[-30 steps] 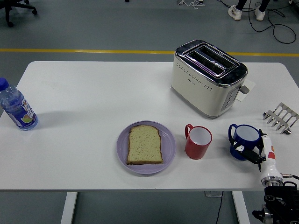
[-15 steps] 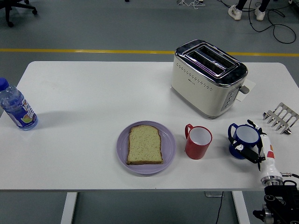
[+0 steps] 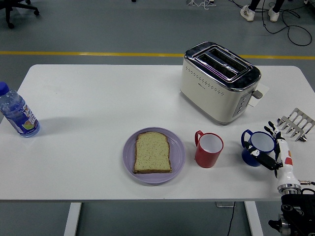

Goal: Pick up the cup,pour liquid into bread,place the cup on the desk

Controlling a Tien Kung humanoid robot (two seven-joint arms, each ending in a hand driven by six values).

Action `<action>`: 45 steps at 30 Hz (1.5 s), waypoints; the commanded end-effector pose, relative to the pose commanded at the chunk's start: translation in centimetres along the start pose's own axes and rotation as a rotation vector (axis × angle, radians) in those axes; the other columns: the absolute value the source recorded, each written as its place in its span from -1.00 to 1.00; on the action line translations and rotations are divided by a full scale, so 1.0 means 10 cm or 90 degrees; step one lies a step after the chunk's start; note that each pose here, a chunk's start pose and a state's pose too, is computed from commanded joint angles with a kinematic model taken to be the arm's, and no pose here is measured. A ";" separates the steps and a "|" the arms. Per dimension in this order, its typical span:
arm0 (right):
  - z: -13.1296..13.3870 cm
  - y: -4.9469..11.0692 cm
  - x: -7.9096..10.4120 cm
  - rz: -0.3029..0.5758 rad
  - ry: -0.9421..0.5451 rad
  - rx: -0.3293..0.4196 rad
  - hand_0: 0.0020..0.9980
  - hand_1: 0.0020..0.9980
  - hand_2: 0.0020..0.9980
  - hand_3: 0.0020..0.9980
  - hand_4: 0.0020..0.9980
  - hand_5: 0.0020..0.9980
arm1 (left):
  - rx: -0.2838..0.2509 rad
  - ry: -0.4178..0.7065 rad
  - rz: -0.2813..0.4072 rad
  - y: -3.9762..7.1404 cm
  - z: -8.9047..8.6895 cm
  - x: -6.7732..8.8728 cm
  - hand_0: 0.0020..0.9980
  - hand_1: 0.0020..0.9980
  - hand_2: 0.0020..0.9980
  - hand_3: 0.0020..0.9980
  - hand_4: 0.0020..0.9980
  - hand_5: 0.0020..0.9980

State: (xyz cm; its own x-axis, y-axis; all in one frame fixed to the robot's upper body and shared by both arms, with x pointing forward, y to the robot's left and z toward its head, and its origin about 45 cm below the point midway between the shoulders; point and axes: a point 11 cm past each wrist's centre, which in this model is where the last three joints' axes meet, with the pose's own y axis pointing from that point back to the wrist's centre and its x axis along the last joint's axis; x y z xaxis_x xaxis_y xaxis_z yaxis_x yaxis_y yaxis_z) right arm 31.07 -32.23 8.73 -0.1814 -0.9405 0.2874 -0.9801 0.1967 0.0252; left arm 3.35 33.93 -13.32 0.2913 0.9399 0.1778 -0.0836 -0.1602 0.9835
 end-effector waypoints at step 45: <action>-0.99 -0.21 0.31 -0.056 -0.627 0.019 0.41 0.24 0.36 0.28 0.26 -0.49 | 0.003 -0.002 0.000 0.00 -0.02 0.00 0.27 0.29 0.32 0.11 -0.35 0.67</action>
State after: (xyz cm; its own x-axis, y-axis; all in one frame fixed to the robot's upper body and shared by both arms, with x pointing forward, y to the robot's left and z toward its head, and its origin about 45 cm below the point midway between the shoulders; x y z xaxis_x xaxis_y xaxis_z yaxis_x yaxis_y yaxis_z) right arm 33.41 -32.80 19.04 -0.0803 -0.7644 -0.6397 -0.9925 0.1207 -0.0196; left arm 3.14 33.98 -13.33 0.2939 0.9392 0.1776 -0.0795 -0.1612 0.9837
